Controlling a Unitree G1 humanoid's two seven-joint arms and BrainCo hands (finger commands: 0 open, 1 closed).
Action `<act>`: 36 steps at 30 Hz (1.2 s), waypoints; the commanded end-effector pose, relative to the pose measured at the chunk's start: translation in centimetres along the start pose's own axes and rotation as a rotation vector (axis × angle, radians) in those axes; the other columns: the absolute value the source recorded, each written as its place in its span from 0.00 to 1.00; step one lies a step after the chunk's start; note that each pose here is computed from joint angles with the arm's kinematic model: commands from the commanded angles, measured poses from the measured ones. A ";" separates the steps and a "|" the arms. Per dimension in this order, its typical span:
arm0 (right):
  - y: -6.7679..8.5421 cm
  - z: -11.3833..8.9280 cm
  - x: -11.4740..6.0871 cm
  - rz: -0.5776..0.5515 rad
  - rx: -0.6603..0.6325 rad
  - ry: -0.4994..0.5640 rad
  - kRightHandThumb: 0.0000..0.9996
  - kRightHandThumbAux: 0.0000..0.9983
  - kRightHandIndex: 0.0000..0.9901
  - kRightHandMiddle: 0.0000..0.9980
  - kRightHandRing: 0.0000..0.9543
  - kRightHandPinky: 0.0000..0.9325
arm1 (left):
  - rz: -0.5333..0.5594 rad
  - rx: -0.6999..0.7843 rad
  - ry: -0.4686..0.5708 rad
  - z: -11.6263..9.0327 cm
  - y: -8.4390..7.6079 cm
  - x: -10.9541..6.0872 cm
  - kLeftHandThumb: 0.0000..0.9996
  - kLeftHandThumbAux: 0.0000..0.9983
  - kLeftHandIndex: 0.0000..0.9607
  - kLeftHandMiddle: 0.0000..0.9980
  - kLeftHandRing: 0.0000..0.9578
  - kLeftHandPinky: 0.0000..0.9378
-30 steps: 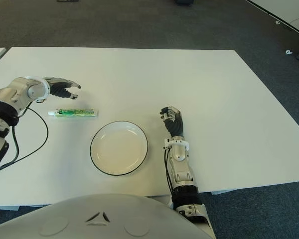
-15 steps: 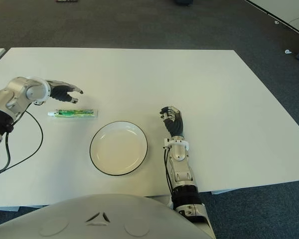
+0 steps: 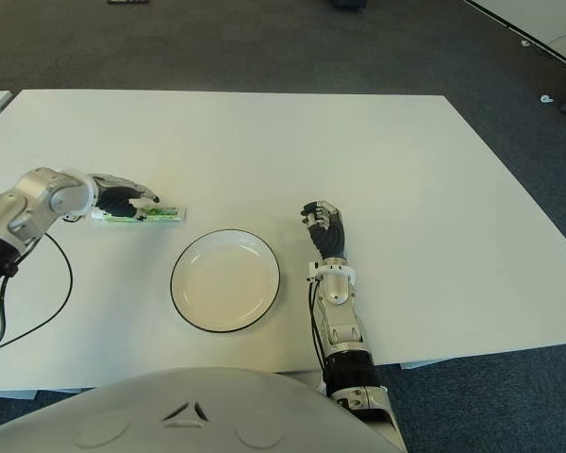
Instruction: Put the toothpaste on the table into the plate.
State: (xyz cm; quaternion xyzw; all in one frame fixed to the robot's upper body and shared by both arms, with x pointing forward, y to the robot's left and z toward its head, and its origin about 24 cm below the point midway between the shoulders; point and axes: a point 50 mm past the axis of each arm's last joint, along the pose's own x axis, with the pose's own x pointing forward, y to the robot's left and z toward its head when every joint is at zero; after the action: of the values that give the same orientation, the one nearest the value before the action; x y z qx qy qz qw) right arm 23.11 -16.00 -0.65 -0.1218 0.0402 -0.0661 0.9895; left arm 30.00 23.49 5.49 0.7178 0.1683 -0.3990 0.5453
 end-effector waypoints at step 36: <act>-0.2 0.1 -0.2 -0.007 0.014 0.012 0.71 0.73 0.43 0.50 0.54 0.57 | -0.055 -0.019 0.090 0.7 -6.4 4.7 0.50 0.27 0.00 0.00 0.00 0.04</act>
State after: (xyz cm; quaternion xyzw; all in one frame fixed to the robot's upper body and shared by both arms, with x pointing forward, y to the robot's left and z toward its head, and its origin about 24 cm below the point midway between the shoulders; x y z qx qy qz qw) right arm 23.04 -16.09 -0.26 -0.1151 0.0336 -0.0703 0.9903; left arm 30.27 23.94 1.10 0.7347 0.1538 -0.3409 0.5660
